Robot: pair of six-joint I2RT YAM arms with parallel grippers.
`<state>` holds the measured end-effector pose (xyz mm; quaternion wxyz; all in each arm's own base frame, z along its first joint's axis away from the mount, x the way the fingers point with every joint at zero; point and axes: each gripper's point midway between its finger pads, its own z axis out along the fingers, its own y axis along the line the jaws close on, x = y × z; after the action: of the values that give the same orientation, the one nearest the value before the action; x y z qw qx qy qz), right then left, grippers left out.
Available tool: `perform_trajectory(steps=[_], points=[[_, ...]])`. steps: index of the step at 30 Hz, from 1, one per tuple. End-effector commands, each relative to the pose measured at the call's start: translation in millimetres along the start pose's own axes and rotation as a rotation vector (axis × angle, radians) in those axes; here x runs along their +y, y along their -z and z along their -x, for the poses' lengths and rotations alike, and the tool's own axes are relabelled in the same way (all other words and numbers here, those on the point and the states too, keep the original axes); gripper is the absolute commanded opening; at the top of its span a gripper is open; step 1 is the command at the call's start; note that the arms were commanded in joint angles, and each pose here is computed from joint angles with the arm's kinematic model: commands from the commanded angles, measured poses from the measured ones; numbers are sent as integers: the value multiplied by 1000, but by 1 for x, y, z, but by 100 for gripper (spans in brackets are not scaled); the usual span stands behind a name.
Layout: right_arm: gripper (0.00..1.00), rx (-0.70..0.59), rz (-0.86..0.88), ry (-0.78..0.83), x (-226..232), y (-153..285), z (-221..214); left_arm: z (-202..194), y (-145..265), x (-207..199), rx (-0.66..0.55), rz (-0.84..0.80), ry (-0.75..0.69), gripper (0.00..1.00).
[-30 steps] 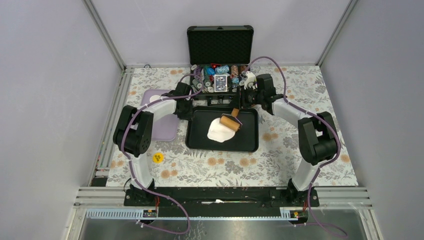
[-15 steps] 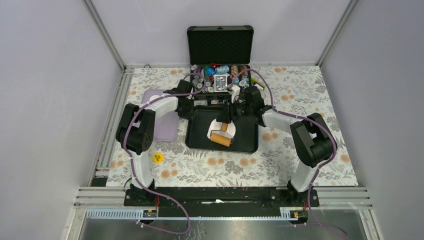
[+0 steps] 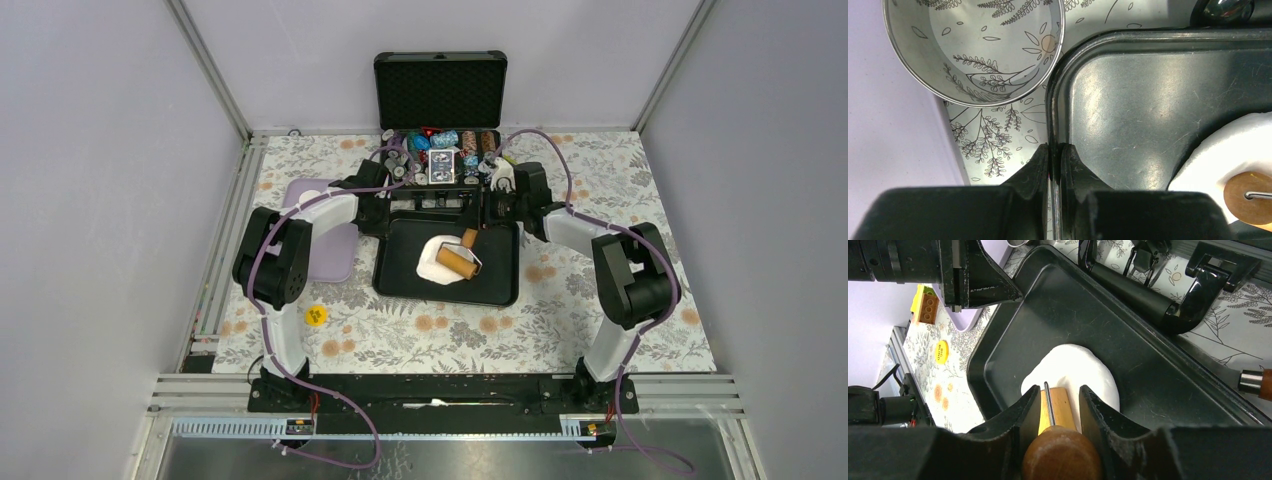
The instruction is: Roll out the dumpling wrappers from the dough
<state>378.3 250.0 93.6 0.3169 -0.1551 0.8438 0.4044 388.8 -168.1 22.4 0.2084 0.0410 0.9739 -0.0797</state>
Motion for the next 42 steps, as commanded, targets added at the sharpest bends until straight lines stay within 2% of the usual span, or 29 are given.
perform_trajectory(steps=[1,10,16,23,29,34,42], points=[[0,89,-223,44,-56,3,-43,-23,-11,12,79,52,-82,0],[0,256,-174,8,-37,-12,-120,-23,-12,12,79,53,-82,0],[0,225,-173,12,-31,-16,-108,-23,-11,12,77,55,-81,0],[0,74,-218,-122,-59,4,-61,-23,-11,12,76,56,-81,0],[0,-29,-200,-154,-53,7,-44,-22,-11,13,75,59,-80,0],[0,10,-214,-128,-50,1,-65,-22,-11,13,72,61,-78,0],[0,121,-163,-97,-21,-19,-111,-21,-10,14,66,69,-73,0]])
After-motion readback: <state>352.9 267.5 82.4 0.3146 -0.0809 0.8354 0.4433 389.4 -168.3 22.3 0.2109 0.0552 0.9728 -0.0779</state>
